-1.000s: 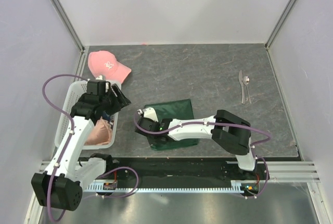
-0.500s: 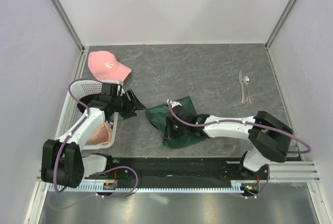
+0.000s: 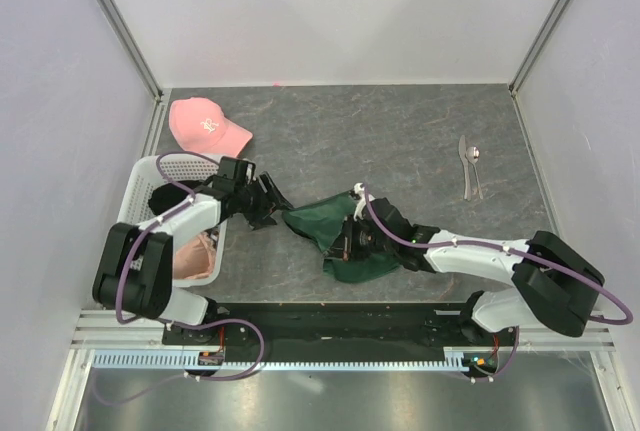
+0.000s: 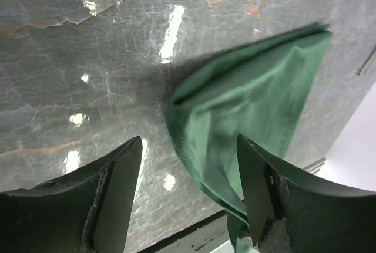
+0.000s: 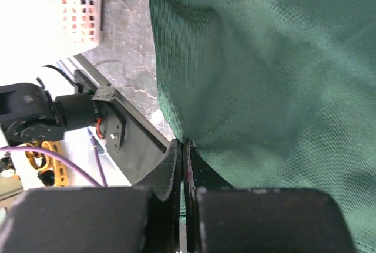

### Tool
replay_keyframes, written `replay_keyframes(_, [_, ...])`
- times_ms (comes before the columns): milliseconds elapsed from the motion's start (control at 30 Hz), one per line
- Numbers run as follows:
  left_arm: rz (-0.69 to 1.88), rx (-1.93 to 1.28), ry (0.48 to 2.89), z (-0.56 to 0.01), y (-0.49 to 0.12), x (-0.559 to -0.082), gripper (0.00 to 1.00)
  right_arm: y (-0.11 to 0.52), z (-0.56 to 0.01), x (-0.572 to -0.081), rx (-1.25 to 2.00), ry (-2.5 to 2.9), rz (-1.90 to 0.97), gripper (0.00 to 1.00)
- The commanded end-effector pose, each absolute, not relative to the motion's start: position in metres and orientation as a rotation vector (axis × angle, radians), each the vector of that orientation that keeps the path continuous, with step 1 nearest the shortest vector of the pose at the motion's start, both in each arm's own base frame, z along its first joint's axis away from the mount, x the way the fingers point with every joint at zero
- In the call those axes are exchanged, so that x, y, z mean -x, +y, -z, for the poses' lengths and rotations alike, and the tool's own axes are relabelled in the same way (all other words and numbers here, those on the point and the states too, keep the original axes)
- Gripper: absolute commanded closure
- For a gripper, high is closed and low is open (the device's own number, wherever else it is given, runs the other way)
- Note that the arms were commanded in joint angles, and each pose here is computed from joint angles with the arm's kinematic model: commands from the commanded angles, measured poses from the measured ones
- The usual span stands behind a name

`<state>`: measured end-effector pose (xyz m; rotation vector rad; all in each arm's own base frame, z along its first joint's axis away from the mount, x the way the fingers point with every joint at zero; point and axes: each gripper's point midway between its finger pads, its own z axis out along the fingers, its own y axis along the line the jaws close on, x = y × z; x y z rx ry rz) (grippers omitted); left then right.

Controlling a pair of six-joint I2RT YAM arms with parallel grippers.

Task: Fold the napkin into a case and place the utensils inside
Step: Pick up the lower triangle-folded napkin from the center of the board.

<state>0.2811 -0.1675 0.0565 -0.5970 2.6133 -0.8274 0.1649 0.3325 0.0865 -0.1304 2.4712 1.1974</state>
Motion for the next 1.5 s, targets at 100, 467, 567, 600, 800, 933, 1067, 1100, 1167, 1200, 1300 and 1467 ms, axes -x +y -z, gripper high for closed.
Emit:
replay_keyframes(100, [0.881, 0.673, 2.596, -0.042, -0.188, -0.301, 0.27, 0.332, -0.109, -0.169, 0.105, 2.37, -1.328, 1.0])
replay_keyframes(467, [0.92, 0.536, 2.534, -0.046, -0.206, -0.316, 0.75, 0.31, -0.092, -0.164, 0.077, 2.404, -1.32, 1.0])
replay_keyframes(567, [0.868, 0.463, 2.501, -0.061, -0.207, -0.323, 0.93, 0.3, -0.082, -0.157, 0.081, 2.43, -1.322, 1.0])
replay_keyframes(600, [0.818, 0.423, 2.522, -0.06, -0.206, -0.322, 0.95, 0.299, -0.08, -0.151, 0.096, 2.449, -1.341, 1.0])
replay_keyframes(800, [0.434, 0.269, 2.625, -0.07, -0.208, -0.335, 0.98, 0.286, -0.06, -0.129, 0.172, 2.531, -1.346, 1.0])
replay_keyframes(933, [0.193, 0.174, 2.638, -0.075, -0.22, -0.35, 0.98, 0.279, -0.045, -0.119, 0.212, 2.591, -1.358, 1.0])
replay_keyframes(1067, [0.138, 0.138, 2.644, -0.076, -0.237, -0.352, 0.98, 0.277, -0.033, -0.115, 0.255, 2.641, -1.327, 1.0])
replay_keyframes(1100, [0.14, 0.154, 2.65, -0.076, -0.24, -0.351, 0.98, 0.278, -0.032, -0.117, 0.256, 2.645, -1.317, 1.0])
replay_keyframes(1167, [0.145, 0.15, 2.64, -0.078, -0.253, -0.352, 0.98, 0.281, -0.034, -0.123, 0.249, 2.632, -1.32, 1.0])
replay_keyframes(1200, [0.156, 0.181, 2.636, -0.079, -0.257, -0.352, 0.98, 0.282, -0.032, -0.123, 0.245, 2.641, -1.328, 1.0])
replay_keyframes(1300, [0.194, 0.296, 2.642, -0.078, -0.266, -0.35, 0.98, 0.287, -0.032, -0.125, 0.236, 2.644, -1.351, 0.98])
replay_keyframes(1467, [0.174, 0.347, 2.626, -0.079, -0.255, -0.352, 0.98, 0.296, -0.037, -0.117, 0.256, 2.646, -1.397, 1.0])
